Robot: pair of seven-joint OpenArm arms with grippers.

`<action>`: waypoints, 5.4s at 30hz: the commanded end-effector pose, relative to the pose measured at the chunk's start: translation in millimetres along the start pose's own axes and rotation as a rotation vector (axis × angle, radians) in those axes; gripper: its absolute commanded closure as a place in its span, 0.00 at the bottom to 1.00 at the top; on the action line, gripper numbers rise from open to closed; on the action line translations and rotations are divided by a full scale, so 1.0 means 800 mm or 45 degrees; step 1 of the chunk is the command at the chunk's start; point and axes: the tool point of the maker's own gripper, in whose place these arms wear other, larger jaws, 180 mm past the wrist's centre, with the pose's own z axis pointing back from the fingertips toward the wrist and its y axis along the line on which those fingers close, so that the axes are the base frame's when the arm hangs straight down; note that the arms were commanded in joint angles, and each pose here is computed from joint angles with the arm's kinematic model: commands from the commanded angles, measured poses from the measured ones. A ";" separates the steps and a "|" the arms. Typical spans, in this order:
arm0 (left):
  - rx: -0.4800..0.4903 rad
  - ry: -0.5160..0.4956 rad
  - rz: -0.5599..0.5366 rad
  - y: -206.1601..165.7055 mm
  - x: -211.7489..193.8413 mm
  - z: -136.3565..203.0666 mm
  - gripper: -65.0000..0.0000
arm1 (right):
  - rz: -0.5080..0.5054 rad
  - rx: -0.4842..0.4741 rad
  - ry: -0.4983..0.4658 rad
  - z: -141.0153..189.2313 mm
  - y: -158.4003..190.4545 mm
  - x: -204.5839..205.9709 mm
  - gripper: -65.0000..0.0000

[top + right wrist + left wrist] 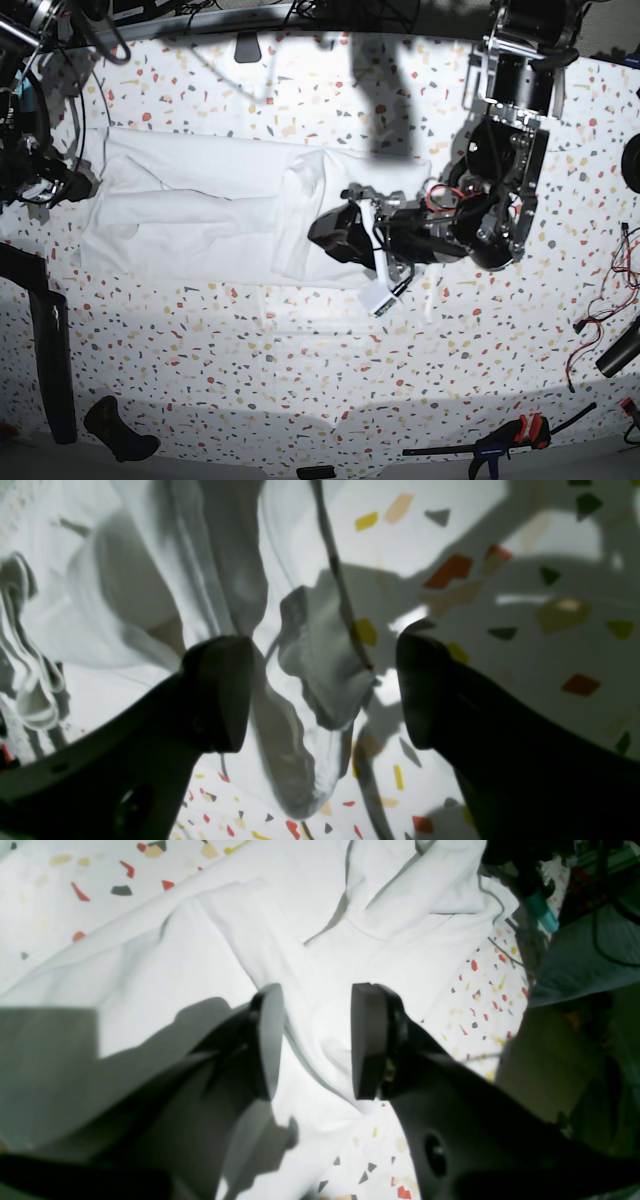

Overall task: Fold the T-shirt properly
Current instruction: 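Hold the folded end down with the left gripper while the right gripper approaches, then grasp the band's other end with the right gripper and fold it over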

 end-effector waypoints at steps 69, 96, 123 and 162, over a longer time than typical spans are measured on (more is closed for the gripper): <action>0.268 0.077 -0.023 0.034 -0.073 0.000 0.66 | 0.331 0.475 0.071 -0.014 0.185 0.102 1.00; 0.852 0.093 -0.259 0.106 -0.062 0.132 0.73 | 0.376 0.671 0.000 -0.025 0.256 0.102 1.00; 0.850 0.177 -0.224 0.099 -0.105 0.130 0.73 | 0.420 1.002 0.166 -0.120 0.485 0.019 1.00; 1.107 0.455 -0.333 0.132 -0.134 0.173 0.73 | 0.814 0.951 0.382 -0.135 0.598 -0.043 0.57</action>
